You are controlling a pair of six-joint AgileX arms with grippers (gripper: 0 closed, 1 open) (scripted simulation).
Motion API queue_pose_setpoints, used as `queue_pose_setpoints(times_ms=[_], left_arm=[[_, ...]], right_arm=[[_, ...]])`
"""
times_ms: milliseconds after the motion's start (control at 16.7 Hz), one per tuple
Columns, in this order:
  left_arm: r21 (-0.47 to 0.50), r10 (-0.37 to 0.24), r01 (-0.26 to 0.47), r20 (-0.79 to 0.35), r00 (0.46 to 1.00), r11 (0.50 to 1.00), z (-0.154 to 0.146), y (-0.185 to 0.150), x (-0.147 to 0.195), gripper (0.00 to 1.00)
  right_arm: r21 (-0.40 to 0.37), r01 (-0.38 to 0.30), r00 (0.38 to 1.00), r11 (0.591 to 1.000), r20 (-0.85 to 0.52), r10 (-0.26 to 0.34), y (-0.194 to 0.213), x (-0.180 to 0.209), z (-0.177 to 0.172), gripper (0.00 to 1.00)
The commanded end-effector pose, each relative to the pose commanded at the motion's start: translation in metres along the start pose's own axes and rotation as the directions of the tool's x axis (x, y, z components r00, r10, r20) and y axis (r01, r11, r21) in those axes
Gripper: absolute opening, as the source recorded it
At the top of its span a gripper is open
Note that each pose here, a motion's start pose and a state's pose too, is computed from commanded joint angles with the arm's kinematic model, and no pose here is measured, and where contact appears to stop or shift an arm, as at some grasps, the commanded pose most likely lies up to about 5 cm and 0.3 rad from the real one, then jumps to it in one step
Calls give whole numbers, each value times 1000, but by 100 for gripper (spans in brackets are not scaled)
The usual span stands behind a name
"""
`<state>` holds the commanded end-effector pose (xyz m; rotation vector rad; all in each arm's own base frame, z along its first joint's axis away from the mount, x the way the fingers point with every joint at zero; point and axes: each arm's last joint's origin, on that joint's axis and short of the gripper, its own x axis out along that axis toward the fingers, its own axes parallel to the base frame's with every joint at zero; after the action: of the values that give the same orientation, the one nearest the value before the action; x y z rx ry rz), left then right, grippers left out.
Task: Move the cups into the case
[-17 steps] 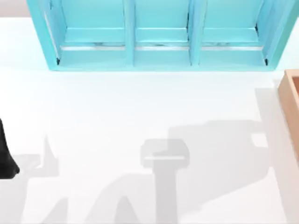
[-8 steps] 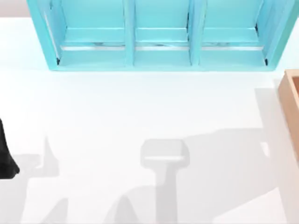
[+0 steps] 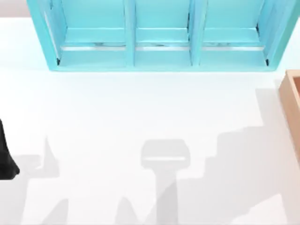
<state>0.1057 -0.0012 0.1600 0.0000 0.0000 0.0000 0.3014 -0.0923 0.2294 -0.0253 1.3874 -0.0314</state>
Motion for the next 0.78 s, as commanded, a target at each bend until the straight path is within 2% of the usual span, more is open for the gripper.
queue_pose_setpoints(times_ms=[300,780], left_arm=[[0,0,0,0,1000,1000,0,0,0,100],[0,0,0,0,1000,1000,0,0,0,100]], right_arm=[[0,0,1000,1000,0,0,0,6,-1,0],[0,0,1000,1000,0,0,0,6,-1,60]])
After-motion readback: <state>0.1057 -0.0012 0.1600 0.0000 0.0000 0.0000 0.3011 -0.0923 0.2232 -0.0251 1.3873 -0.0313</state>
